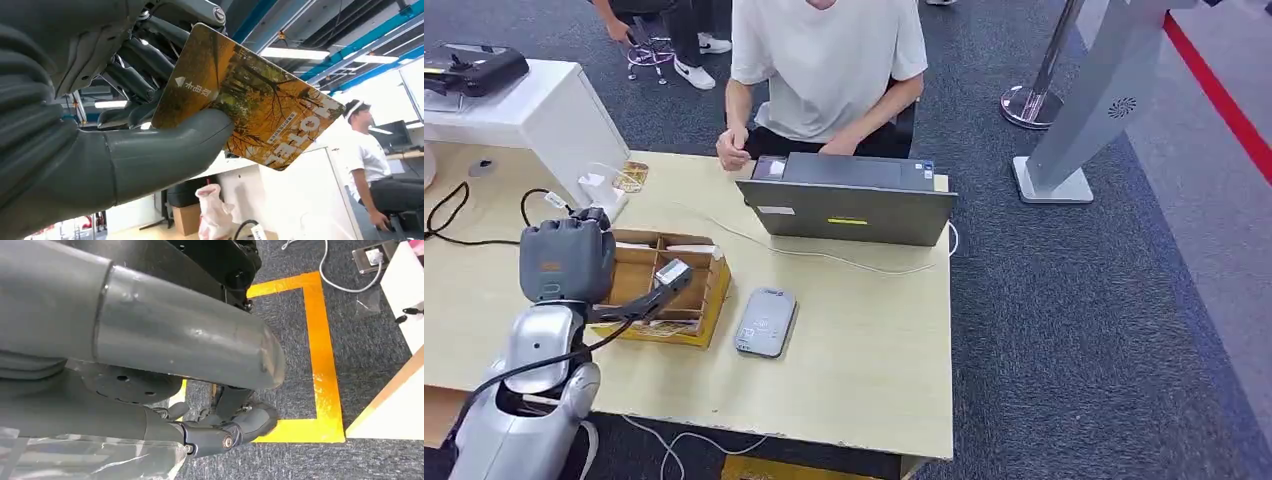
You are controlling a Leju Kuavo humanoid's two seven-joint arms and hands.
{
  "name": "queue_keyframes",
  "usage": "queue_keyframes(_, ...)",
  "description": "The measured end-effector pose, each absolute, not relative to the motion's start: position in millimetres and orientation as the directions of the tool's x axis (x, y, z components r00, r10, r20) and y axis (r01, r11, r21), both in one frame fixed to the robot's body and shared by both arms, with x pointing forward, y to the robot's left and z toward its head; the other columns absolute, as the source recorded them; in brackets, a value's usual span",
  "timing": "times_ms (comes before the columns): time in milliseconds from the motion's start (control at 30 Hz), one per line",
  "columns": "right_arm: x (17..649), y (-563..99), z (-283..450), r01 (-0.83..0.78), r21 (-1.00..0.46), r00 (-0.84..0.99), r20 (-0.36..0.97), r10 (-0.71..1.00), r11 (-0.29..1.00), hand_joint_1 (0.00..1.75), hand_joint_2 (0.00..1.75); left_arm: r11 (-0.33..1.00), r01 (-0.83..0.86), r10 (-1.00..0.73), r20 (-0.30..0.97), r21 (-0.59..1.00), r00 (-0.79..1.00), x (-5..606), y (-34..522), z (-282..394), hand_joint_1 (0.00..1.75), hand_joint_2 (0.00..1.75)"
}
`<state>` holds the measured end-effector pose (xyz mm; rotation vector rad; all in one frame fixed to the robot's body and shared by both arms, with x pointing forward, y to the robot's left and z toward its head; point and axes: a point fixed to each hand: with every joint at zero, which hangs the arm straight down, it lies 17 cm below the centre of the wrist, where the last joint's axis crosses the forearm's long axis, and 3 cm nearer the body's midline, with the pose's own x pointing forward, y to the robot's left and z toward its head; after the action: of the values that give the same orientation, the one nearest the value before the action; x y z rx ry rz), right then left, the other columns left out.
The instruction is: Pass the card to the sensor for recognition and then transmit it.
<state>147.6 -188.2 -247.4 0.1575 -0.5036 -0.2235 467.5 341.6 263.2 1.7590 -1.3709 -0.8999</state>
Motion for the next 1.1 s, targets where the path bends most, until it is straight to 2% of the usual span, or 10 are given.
queue_keyframes(167, 147, -190, -248, 0.181, 0.200, 0.852, 0.458, -0.255, 0.963, 0.00, 0.00, -0.153, -0.487, -0.985, -0.093, 0.860, 0.146, 467, 328, 264, 1.75, 1.75)
queue_keyframes(567, 146, -193, -249, 0.204, 0.196, 0.847, 0.457, -0.273, 0.959, 0.00, 0.00, -0.042, -0.425, -0.997, -0.066, 0.904, -0.041, 456, 246, 223, 1.75, 1.75)
queue_keyframes(733, 145, -194, -249, 0.210, 0.195, 0.846, 0.455, -0.278, 0.958, 0.00, 0.00, -0.035, -0.375, -0.996, -0.063, 0.926, -0.063, 459, 233, 201, 1.75, 1.75)
queue_keyframes(1100, 142, -194, -250, 0.225, 0.197, 0.847, 0.444, -0.292, 0.954, 0.00, 0.00, -0.078, -0.154, -0.995, -0.087, 0.985, -0.053, 464, 231, 118, 1.75, 1.75)
